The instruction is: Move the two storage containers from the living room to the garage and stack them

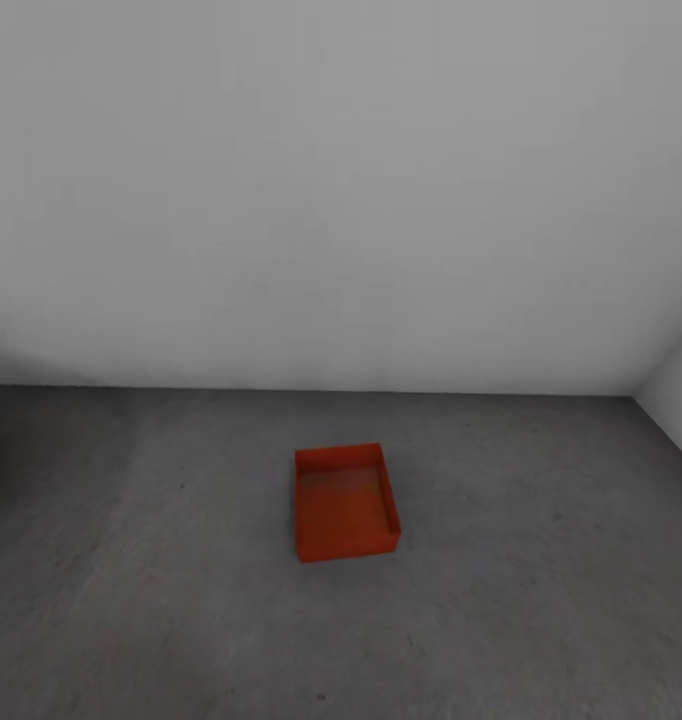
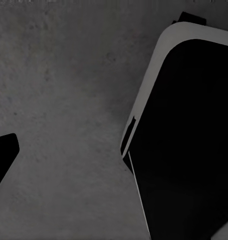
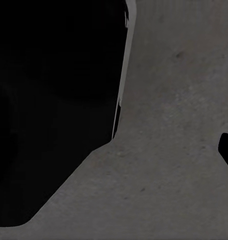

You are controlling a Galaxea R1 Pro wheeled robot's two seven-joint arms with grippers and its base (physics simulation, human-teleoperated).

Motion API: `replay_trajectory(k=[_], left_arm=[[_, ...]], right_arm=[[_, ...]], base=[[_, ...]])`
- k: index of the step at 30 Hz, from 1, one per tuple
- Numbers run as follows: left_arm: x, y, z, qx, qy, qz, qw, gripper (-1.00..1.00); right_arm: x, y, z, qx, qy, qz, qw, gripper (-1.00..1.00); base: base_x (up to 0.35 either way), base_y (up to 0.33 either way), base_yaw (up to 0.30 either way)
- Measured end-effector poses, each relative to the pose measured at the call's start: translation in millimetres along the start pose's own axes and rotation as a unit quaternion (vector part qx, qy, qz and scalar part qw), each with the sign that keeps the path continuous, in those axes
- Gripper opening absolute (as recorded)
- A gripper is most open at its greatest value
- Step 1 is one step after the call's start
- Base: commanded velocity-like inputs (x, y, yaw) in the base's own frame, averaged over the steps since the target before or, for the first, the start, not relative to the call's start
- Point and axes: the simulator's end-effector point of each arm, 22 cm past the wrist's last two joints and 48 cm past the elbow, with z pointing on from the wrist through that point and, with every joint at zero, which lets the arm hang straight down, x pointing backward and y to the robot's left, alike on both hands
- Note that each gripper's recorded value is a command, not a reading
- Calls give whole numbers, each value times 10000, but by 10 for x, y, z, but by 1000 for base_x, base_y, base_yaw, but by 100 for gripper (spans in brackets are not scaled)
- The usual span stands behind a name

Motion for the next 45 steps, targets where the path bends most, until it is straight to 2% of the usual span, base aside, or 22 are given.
replay_trajectory(k=[21,45], left_arm=[[-126,-32,-36,50,-156,-38,9999,100],[-276,-64,-83,105,-341,-83,9993,100]], right_arm=[[-130,26,-7,-121,-170,5,9998,100],[-279,9,-18,-117,-361,3,9993,100]], base=[[0,0,0],[0,0,0]])
